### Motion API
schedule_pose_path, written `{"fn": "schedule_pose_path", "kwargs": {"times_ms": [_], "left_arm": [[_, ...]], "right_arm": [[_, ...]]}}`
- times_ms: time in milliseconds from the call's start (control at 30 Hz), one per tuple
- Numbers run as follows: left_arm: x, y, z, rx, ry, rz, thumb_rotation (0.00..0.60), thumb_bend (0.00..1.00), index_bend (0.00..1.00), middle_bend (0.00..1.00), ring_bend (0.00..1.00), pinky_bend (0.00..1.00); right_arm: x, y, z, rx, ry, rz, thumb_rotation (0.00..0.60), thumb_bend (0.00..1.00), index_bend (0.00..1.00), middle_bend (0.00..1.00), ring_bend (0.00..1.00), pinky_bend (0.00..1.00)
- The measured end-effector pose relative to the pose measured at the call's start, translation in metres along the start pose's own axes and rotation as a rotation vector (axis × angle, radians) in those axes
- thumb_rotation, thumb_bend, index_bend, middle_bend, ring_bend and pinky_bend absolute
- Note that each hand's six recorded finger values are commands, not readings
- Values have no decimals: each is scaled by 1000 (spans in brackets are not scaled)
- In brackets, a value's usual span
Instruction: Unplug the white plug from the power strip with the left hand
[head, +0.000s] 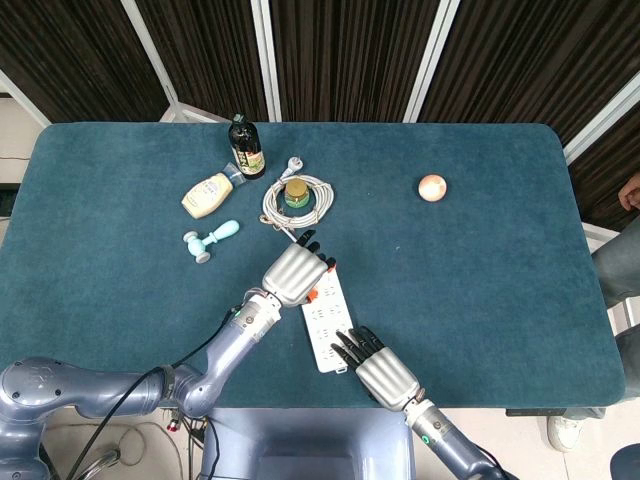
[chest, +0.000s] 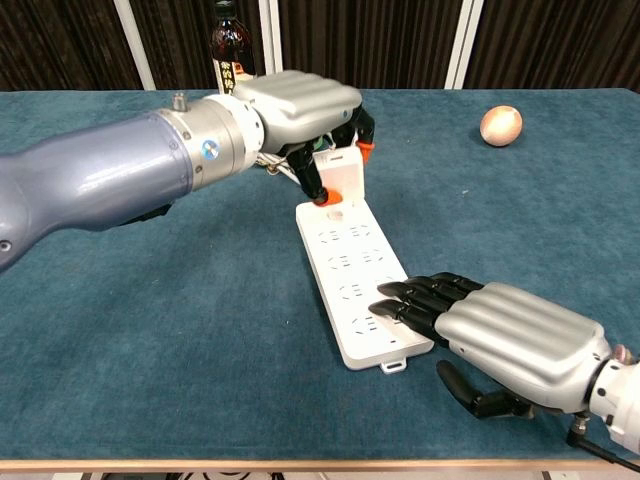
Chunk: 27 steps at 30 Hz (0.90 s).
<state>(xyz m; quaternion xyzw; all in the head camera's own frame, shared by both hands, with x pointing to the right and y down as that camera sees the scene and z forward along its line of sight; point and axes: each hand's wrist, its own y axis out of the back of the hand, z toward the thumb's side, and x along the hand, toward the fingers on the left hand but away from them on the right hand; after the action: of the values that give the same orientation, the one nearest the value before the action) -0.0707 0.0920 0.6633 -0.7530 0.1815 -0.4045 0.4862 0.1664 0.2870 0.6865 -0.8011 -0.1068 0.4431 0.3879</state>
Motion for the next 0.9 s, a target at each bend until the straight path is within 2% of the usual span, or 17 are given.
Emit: {"fn": "schedule_pose_path", "kwargs": {"times_ms": [167,300,500,633,700,800,900], "left_arm": [[2,13,-7,-12,21,29,600,481,722,764,286,136],[-3,14,-20,6,41,31,600,481,721,761,286,136],[-21,5,-50,25,95,9,600,471,698,747,286,135],[-34,-4,-70,26,132,-11,600,391,663,717,286,130],[-41,-10,-80,34,149,-23,600,341,631,684,286,122],[-51,-20,-92,34,175,-47,600,248,558,583,269,100],[-61,-30,-103,31,200,-75,600,128,455,412,204,50]], "right_arm": [[-1,5,0,-1,-1,-17,600,803,70,76,71,69],[-2,13,0,1,-3,-47,600,803,70,75,71,69],[-7,40,-2,8,-17,-135,600,801,37,74,56,52],[-9,67,-6,7,-37,-213,600,740,9,74,36,50],[-9,77,-8,13,-47,-234,600,717,2,73,24,45],[-6,95,-15,15,-74,-270,600,697,0,67,9,37],[0,110,-27,8,-117,-303,600,645,0,64,4,34]]}}
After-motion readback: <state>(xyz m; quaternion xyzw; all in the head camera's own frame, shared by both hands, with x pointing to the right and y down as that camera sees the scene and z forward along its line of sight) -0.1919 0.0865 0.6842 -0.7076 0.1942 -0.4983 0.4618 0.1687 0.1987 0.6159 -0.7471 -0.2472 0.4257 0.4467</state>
